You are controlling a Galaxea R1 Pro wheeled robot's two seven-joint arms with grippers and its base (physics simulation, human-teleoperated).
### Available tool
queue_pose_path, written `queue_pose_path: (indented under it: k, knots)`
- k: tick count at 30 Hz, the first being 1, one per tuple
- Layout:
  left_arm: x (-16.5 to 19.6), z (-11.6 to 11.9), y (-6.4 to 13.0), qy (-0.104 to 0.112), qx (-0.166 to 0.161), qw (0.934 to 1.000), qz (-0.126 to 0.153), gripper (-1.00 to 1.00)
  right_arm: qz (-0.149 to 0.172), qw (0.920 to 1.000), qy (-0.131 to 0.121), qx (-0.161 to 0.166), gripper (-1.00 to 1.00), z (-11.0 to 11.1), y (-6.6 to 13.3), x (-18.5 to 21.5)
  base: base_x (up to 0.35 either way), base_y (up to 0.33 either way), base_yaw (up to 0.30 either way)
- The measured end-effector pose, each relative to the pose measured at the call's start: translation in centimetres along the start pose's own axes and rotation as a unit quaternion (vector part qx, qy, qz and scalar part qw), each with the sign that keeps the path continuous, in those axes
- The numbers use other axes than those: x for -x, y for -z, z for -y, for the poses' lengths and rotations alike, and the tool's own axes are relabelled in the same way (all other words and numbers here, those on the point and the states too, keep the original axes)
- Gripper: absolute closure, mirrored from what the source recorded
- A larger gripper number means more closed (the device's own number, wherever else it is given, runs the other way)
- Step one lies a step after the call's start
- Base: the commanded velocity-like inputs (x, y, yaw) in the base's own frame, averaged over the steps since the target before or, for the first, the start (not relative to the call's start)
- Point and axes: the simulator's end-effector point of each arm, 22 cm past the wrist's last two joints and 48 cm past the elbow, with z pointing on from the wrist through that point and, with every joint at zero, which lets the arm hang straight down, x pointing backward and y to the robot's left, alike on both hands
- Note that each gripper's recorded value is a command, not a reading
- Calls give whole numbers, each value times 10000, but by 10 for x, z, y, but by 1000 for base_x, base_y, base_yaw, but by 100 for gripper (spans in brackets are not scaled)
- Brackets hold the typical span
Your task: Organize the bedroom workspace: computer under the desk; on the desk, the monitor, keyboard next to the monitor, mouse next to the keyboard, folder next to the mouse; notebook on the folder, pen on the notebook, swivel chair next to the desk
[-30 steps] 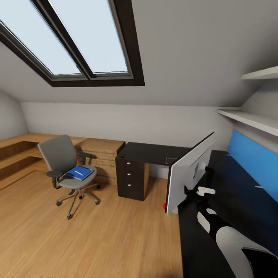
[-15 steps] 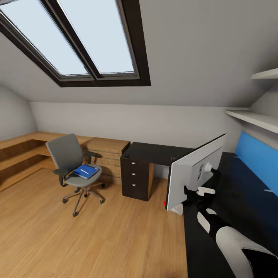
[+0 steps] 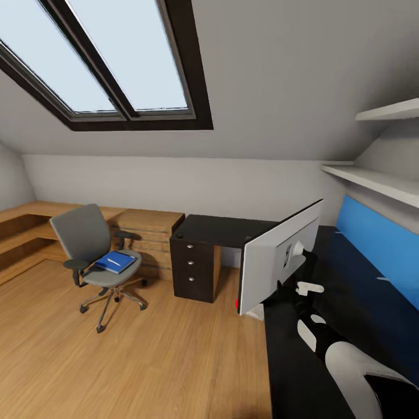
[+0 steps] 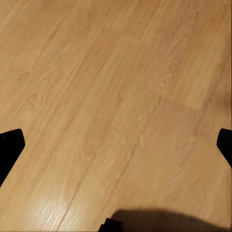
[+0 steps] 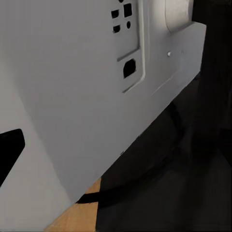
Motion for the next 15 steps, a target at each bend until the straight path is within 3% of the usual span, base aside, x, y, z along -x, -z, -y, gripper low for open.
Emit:
queue_pose_path:
  k: [5, 11, 15]
  knots:
    - [11, -5, -1, 103, 37, 9996, 259, -100, -73, 10000, 6, -5, -100, 1, 2, -7, 0, 0, -263]
    - [16, -13, -2, 133, 100, 9992, 353, -100, -106, 9999, 17, -5, -100, 1, 3, -11, 0, -11, -263]
    - [17, -21, -3, 126, 159, 9991, 371, -100, -173, 9998, 48, 0, -100, 1, 4, -17, 0, -166, -158]
